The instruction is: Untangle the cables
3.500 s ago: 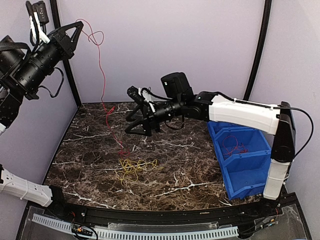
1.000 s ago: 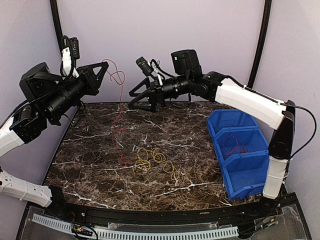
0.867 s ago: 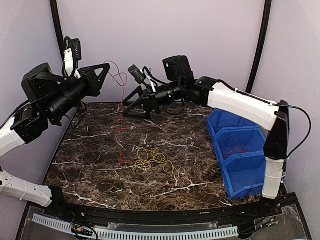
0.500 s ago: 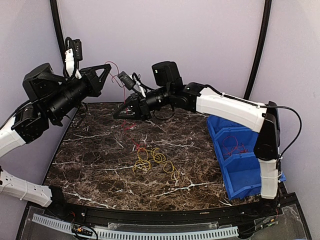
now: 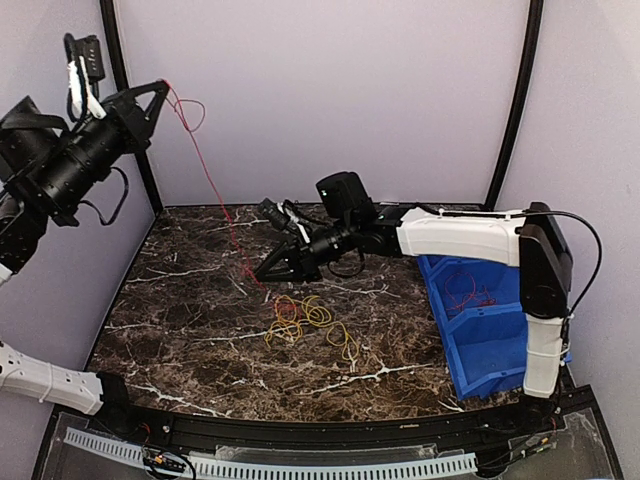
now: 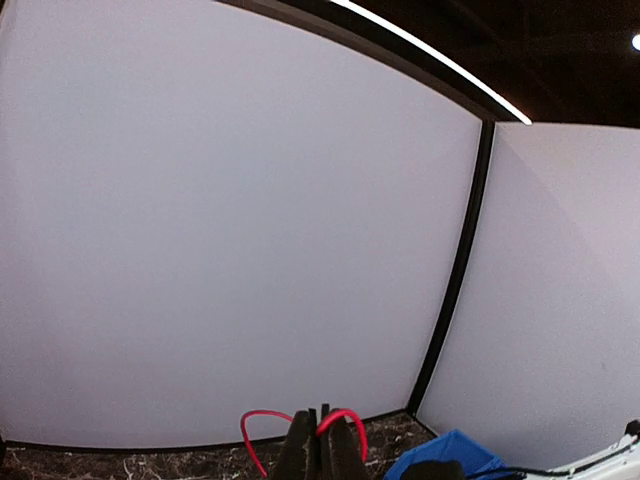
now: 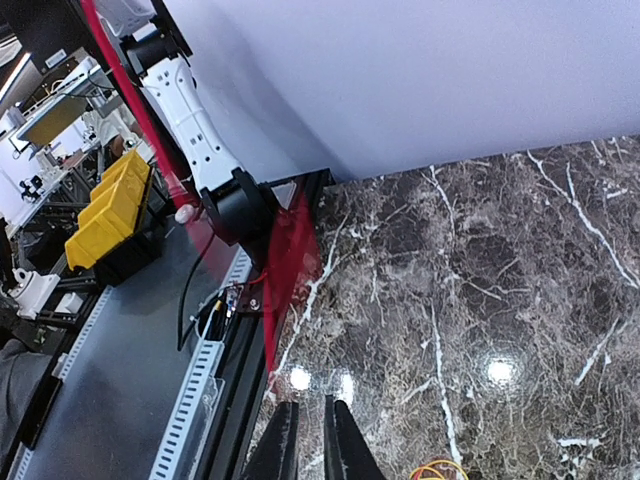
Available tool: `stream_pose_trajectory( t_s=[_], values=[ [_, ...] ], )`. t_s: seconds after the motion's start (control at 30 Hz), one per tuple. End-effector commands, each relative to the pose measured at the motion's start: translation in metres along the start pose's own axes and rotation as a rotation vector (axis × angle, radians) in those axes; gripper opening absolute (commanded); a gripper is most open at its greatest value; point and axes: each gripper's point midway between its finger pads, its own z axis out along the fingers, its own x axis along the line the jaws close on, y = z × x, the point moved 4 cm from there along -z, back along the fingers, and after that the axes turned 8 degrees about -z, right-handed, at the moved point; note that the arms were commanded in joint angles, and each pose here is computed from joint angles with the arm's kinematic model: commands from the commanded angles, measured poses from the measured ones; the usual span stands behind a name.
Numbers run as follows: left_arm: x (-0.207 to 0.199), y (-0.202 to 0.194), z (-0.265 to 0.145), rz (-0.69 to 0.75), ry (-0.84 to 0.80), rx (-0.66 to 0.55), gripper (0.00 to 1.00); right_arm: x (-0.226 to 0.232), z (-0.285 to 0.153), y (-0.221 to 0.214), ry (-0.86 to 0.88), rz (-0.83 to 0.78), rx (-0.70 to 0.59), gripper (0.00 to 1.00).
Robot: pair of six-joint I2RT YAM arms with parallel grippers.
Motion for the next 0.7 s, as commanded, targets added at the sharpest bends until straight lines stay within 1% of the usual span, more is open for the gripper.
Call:
stream_pose_trajectory(
  t_s=[0.0, 0.17, 0.2, 0.23, 0.27, 0.5, 0.67],
  values=[
    [0.005, 0.062, -0.022, -0.064, -0.001, -0.181, 0.0, -0.013, 0.009, -0.026, 0.006, 0.046, 0.049, 0.13],
    [0.004, 0.062, -0.021, -0.068, -0.008, -0.179, 0.0, -0.019, 0.015, -0.036, 0.016, 0.076, 0.061, 0.11],
    [0.003, 0.063, -0.021, -0.069, -0.008, -0.18, 0.0, -0.019, 0.015, -0.038, 0.017, 0.079, 0.062, 0.11],
    [0.003, 0.063, -0.02, -0.068, -0.009, -0.179, 0.0, -0.019, 0.015, -0.038, 0.015, 0.074, 0.063, 0.14],
    [0.003, 0.063, -0.02, -0.068, -0.01, -0.179, 0.0, -0.019, 0.015, -0.037, 0.011, 0.066, 0.065, 0.18],
    [0.0, 0.063, -0.019, -0.07, -0.023, -0.169, 0.0, -0.018, 0.011, -0.018, -0.114, -0.089, 0.1, 0.56],
    [-0.004, 0.064, -0.016, -0.081, -0.043, -0.164, 0.0, -0.01, 0.018, 0.003, -0.09, -0.157, 0.063, 0.79]
  ],
)
